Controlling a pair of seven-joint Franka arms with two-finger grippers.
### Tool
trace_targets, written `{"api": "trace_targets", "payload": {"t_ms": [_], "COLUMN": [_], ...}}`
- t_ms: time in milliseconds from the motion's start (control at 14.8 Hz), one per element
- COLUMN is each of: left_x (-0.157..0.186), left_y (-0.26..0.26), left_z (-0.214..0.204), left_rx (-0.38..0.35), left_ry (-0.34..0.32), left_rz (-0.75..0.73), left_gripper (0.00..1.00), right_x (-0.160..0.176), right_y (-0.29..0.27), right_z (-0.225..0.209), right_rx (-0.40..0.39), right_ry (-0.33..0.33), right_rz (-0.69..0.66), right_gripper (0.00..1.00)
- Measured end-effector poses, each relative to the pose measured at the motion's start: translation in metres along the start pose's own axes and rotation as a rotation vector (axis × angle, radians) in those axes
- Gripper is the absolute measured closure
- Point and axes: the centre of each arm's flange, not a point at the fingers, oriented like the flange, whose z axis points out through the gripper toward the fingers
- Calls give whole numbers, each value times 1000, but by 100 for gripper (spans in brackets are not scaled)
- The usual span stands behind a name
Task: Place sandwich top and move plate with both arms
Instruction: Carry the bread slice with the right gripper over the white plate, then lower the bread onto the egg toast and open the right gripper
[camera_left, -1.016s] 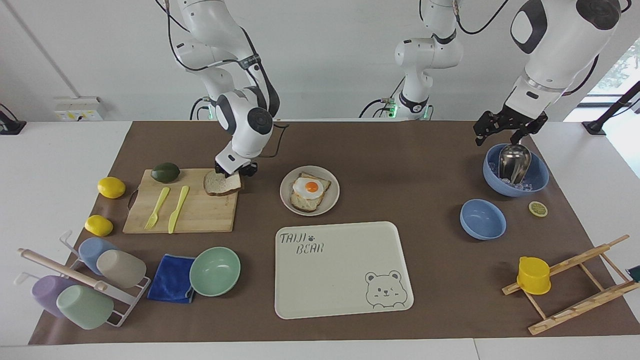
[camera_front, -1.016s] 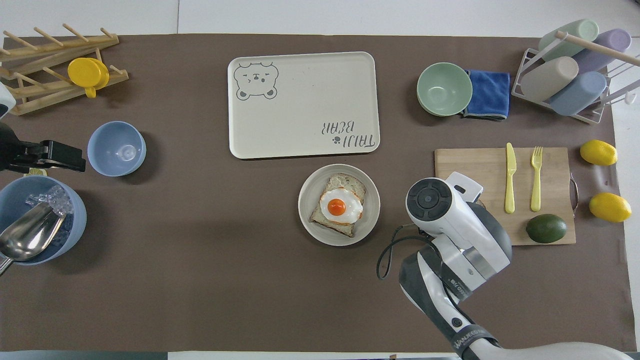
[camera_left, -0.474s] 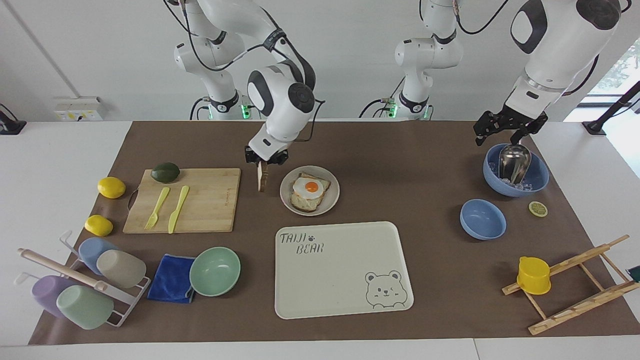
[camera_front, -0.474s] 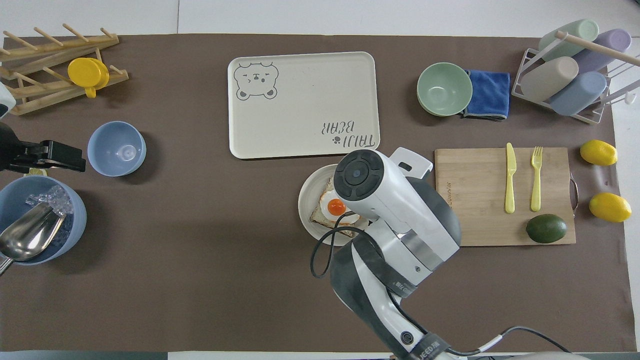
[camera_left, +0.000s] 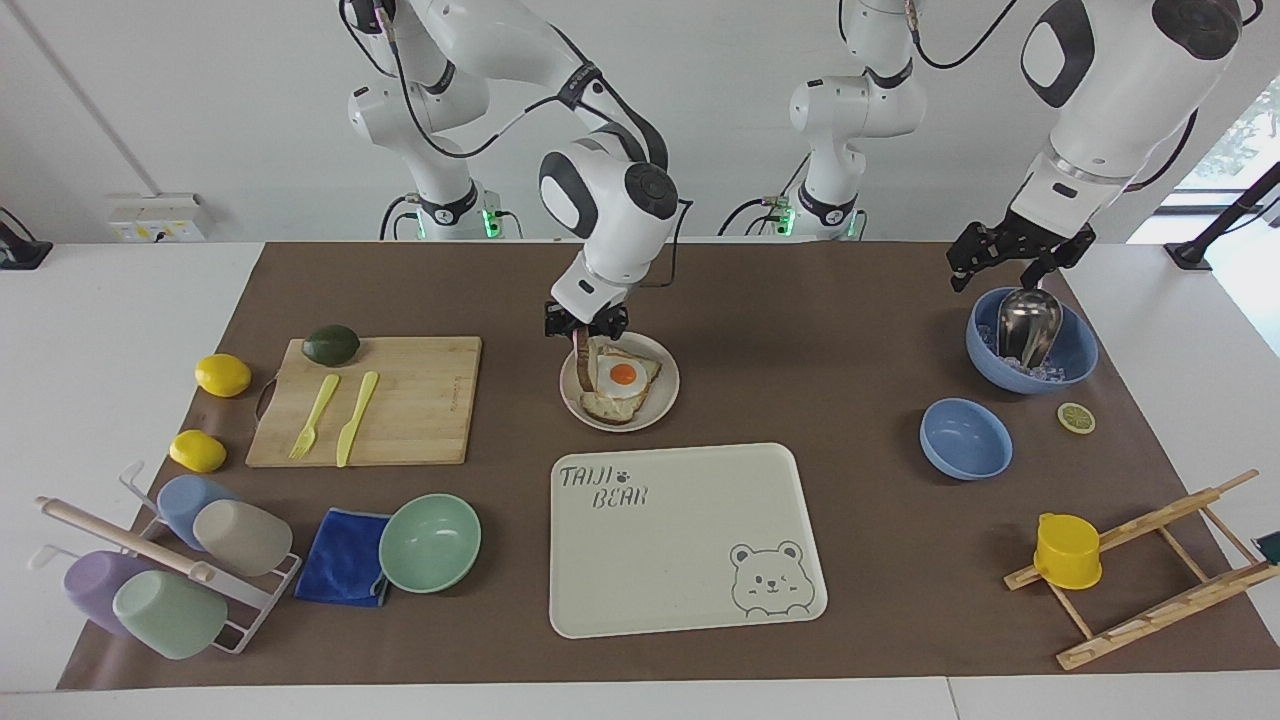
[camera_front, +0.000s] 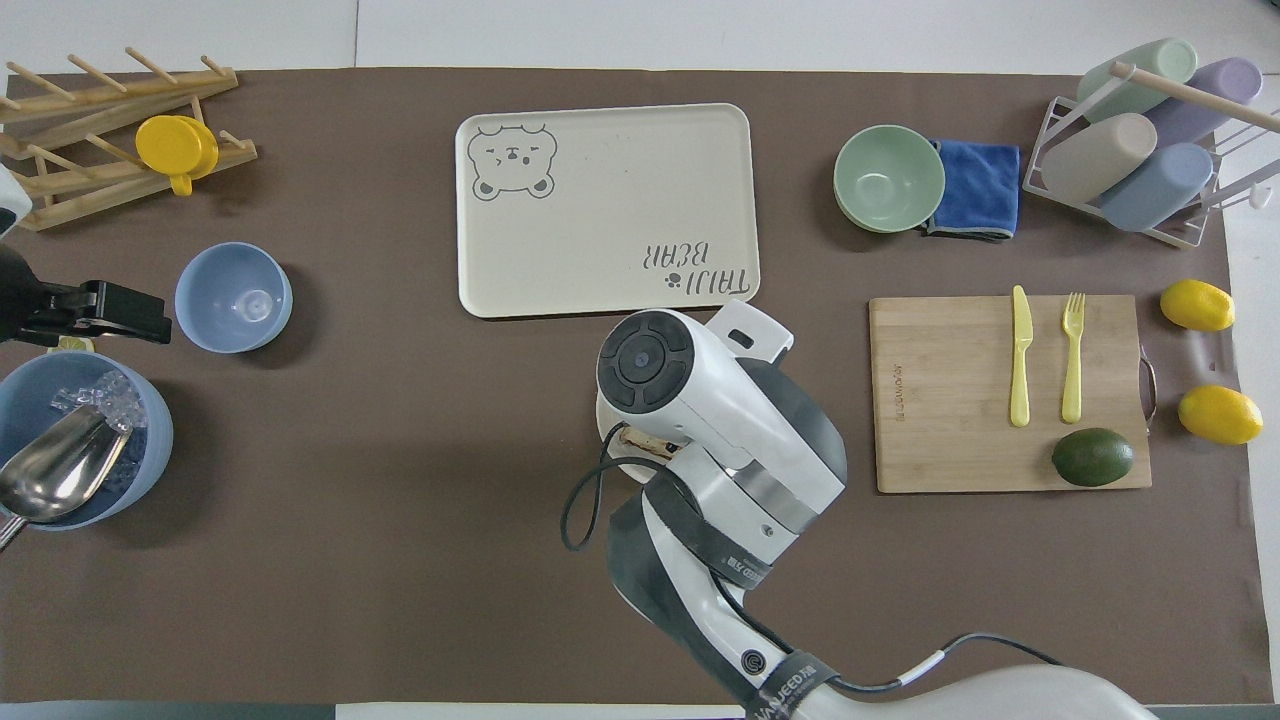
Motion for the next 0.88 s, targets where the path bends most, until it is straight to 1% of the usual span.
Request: {"api": "trace_targets", "payload": {"t_ms": [135,474,677,880], "left_x": [0,0,0,0], "left_y": [0,0,0,1], "left_z": [0,0,0,0], "left_rx": [0,0,0,0], "left_ry": [0,-1,-4,-4], "left_rz": [0,0,0,1], "left_gripper": [0,0,0,0], "right_x": [0,-2,-4,-4], "right_y": [2,8,3,-7], "right_z": [-1,0,-2,5], "right_rx": [-10,-109,-110,-86], "right_ry": [-4,4,11,34], "right_rz": [0,-27,-40,-57], "right_gripper": [100,100,100,100]}}
